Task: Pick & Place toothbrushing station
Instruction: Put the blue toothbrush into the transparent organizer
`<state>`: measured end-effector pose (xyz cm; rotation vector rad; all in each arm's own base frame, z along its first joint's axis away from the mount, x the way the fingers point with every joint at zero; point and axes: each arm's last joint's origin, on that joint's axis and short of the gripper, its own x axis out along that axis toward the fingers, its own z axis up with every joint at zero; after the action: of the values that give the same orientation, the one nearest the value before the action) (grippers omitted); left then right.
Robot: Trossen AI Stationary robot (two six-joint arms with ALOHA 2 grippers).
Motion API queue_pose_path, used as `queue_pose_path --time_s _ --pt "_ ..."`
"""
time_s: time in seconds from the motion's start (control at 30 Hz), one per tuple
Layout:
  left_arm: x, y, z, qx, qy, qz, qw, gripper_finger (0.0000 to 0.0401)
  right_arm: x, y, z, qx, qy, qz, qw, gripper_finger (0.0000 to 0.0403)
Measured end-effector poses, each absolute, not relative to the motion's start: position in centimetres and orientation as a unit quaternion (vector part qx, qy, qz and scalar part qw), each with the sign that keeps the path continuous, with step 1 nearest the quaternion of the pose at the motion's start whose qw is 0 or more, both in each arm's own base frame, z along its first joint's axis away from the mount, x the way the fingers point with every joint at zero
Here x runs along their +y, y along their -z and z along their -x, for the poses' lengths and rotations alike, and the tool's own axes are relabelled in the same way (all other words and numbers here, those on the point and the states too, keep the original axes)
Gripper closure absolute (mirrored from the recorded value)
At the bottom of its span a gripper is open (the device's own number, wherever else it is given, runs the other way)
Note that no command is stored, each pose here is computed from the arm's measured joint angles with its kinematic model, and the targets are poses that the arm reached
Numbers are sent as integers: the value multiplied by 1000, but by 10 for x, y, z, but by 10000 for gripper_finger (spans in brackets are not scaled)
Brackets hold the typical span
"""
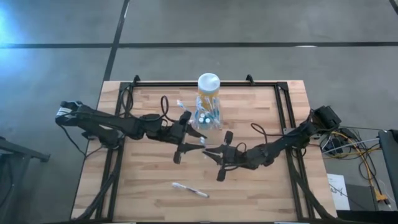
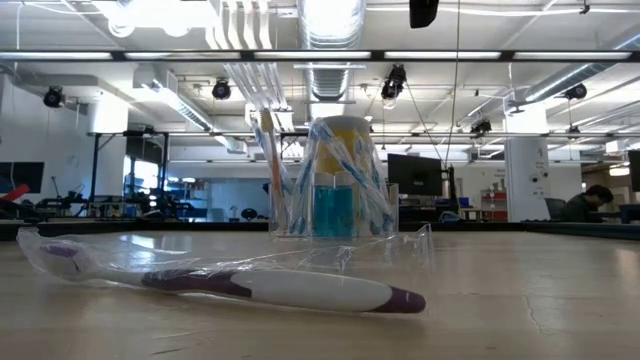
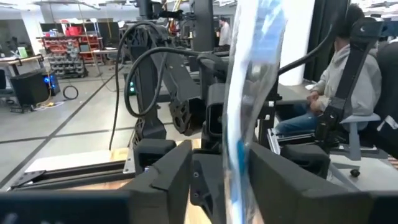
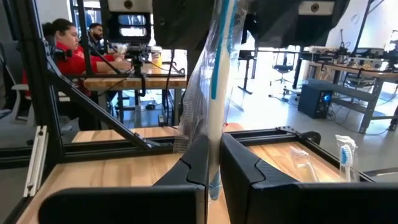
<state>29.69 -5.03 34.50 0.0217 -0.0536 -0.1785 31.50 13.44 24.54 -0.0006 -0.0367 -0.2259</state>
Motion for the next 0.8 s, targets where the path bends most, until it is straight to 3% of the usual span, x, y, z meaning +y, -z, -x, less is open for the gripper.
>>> queue_pose_path --time_s 0.23,0.53,0.8 --pt "-52 -345 -296 -28 114 -22 993 378 131 -243 -316 -10 121 -8 993 369" --pt "-48 -365 -271 -49 126 -42 990 379 142 -249 -305 -1 125 -8 992 263" --pt "-39 -374 -219 -30 116 -56 991 379 154 -258 -284 30 130 8 991 238"
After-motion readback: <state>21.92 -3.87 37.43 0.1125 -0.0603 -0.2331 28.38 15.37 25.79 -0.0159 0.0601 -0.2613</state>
